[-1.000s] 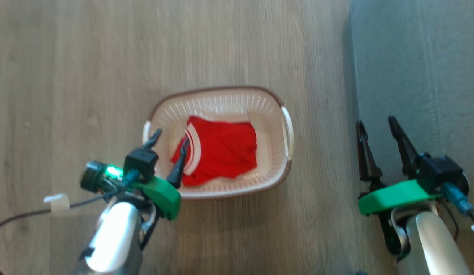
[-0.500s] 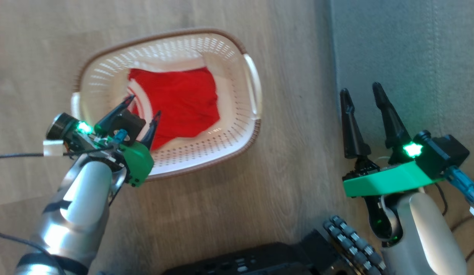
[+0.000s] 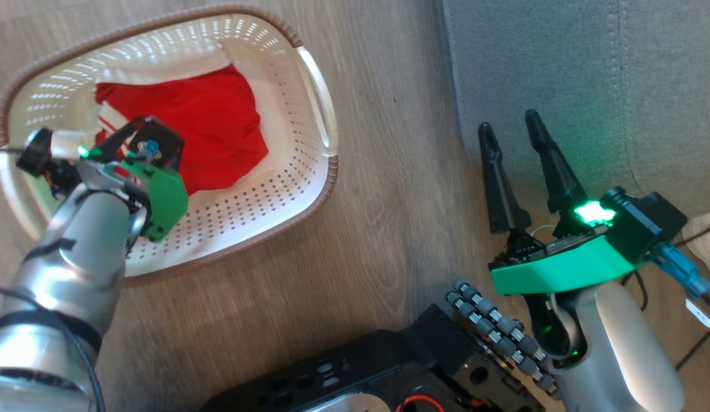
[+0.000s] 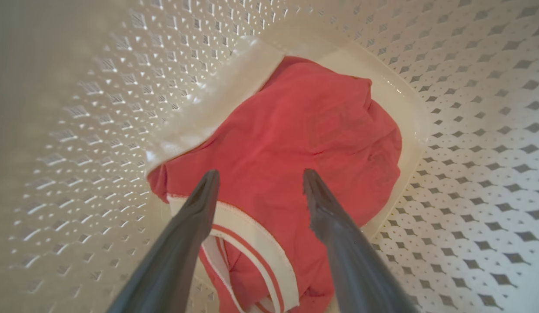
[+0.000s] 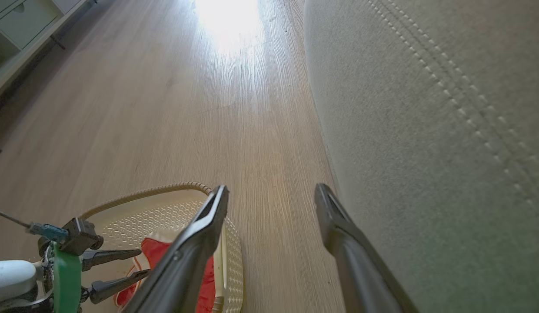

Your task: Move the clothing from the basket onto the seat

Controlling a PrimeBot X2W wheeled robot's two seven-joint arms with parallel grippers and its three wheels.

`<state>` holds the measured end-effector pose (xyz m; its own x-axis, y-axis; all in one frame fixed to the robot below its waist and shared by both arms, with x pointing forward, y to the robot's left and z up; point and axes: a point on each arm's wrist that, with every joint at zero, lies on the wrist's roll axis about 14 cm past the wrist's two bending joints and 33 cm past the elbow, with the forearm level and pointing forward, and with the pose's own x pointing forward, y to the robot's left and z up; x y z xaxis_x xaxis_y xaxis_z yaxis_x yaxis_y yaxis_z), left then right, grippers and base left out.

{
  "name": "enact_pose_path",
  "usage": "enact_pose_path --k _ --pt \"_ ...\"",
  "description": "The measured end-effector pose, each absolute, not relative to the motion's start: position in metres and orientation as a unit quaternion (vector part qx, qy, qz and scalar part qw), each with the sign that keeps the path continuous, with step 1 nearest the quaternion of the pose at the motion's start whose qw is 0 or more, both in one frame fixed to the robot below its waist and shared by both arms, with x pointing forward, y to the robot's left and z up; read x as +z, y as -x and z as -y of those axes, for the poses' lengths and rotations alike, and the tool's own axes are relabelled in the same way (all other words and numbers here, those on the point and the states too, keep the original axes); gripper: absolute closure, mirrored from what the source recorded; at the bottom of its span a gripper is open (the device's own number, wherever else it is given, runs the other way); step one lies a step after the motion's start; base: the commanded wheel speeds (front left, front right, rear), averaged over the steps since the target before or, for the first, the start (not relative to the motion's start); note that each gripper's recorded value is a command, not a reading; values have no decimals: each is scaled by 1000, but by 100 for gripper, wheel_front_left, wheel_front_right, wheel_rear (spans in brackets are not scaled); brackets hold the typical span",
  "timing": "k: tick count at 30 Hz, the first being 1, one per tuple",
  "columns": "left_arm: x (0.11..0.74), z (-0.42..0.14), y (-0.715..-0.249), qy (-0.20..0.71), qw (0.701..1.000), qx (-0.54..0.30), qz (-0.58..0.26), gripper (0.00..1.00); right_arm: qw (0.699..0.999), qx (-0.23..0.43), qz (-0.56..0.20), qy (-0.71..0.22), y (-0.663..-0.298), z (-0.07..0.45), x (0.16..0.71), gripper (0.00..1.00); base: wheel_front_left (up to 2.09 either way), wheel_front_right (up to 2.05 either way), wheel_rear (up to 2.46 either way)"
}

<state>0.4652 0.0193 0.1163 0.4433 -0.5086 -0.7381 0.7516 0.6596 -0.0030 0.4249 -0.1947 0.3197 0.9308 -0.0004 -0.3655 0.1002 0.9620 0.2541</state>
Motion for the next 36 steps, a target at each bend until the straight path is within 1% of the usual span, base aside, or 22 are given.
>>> enact_pose_path --k 7,11,15,20,28,36 --pt "93 -2 -467 -207 796 -424 -378 0 972 -29 -188 -136 -426 197 316 0 0 0 0" --pt "81 2 -456 -246 763 -455 -386 0 972 -25 -190 -137 -426 193 314 0 0 0 0" --pt "66 -4 -439 -286 727 -470 -411 0 973 -21 -185 -138 -429 191 317 0 0 0 0" --pt "58 -13 -444 -316 716 -454 -426 0 973 -12 -181 -141 -431 184 318 0 0 0 0" --pt "48 -25 -434 -337 693 -450 -452 0 971 -9 -191 -143 -423 178 314 0 0 0 0" --pt "42 -32 -435 -339 688 -439 -469 0 973 4 -182 -139 -430 172 316 0 0 0 0"
